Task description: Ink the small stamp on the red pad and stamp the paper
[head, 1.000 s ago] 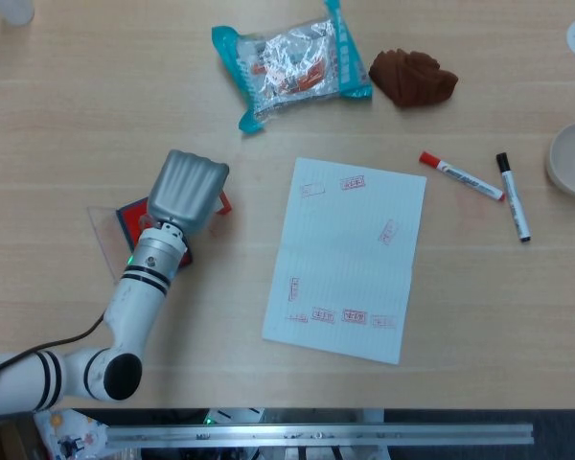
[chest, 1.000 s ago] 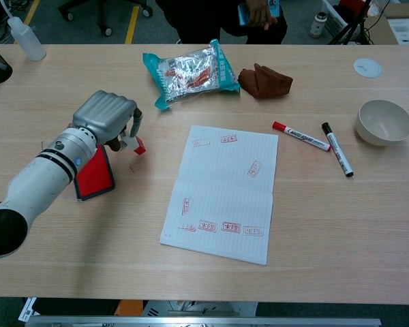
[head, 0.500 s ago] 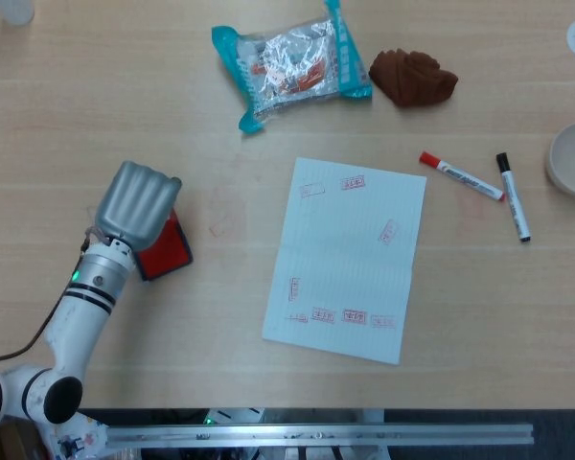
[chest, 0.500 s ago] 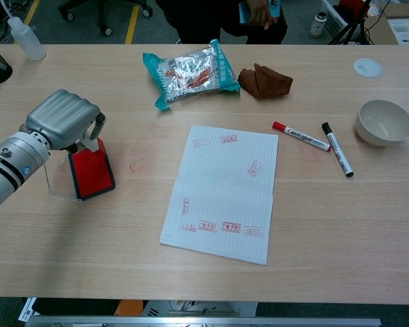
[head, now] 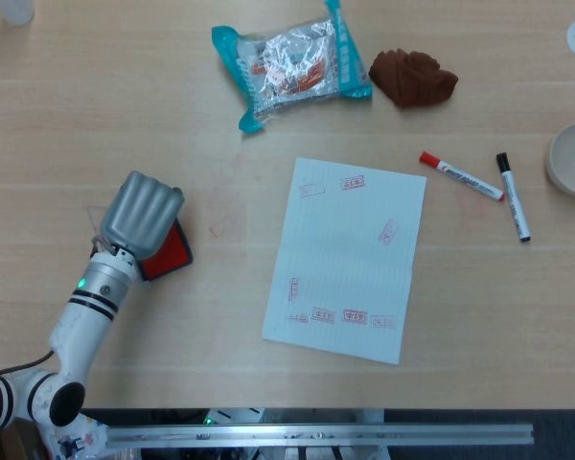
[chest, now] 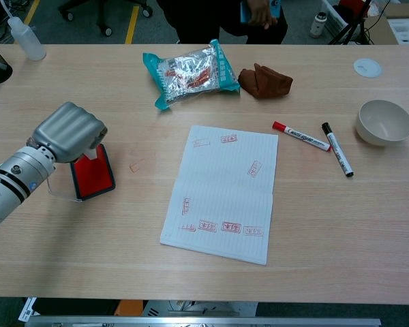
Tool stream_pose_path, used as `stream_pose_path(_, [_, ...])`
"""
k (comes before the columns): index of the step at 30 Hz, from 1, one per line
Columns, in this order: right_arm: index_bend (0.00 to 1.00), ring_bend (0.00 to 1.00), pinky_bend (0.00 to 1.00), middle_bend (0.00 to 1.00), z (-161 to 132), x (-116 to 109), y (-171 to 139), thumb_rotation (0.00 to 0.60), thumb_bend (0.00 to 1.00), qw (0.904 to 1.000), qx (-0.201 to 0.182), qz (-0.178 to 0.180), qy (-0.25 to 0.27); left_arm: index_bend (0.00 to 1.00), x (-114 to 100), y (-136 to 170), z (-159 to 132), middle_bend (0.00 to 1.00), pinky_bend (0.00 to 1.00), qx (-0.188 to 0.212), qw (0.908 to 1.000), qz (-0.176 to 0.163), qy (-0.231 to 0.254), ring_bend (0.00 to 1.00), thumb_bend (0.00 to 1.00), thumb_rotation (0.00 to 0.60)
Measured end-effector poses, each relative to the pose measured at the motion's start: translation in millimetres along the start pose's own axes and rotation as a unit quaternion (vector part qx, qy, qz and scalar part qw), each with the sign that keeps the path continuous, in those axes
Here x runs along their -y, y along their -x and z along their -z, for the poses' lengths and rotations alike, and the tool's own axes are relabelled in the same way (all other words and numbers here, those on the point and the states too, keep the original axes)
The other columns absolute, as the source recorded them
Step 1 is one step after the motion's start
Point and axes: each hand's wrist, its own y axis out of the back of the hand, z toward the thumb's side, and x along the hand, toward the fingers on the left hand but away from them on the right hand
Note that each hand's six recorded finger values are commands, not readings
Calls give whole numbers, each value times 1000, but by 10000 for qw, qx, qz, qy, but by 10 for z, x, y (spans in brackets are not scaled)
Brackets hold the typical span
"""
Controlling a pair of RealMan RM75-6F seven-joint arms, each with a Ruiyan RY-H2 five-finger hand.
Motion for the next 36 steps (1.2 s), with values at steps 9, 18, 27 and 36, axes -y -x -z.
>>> stream_pose_path(9, [205, 179, 192, 332, -6, 4, -7, 600, 206, 10000, -2, 7, 5, 621, 94, -4, 53, 1000, 1000, -36, 9998, 13, -183, 1000, 267, 600])
stream_pose_path(18, [205, 179, 192, 332, -15, 17, -13, 600, 206, 10000, 0, -4, 12, 626, 123, 23, 91, 1000, 1000, -26, 9996, 62, -272, 1000, 267, 600])
stream_pose_path(27, [205, 179, 193, 332, -21, 16, -20, 600, 205, 10000, 0, -15, -2, 626, 185, 75, 86, 1000, 1000, 30, 9994, 116, -333, 1000, 267, 600])
stream_pose_path(36, [205, 179, 192, 332, 2, 4, -37, 600, 205, 10000, 42, -3, -18, 627, 265, 36, 20, 1000, 1000, 85, 9991, 196, -357, 1000, 268, 600])
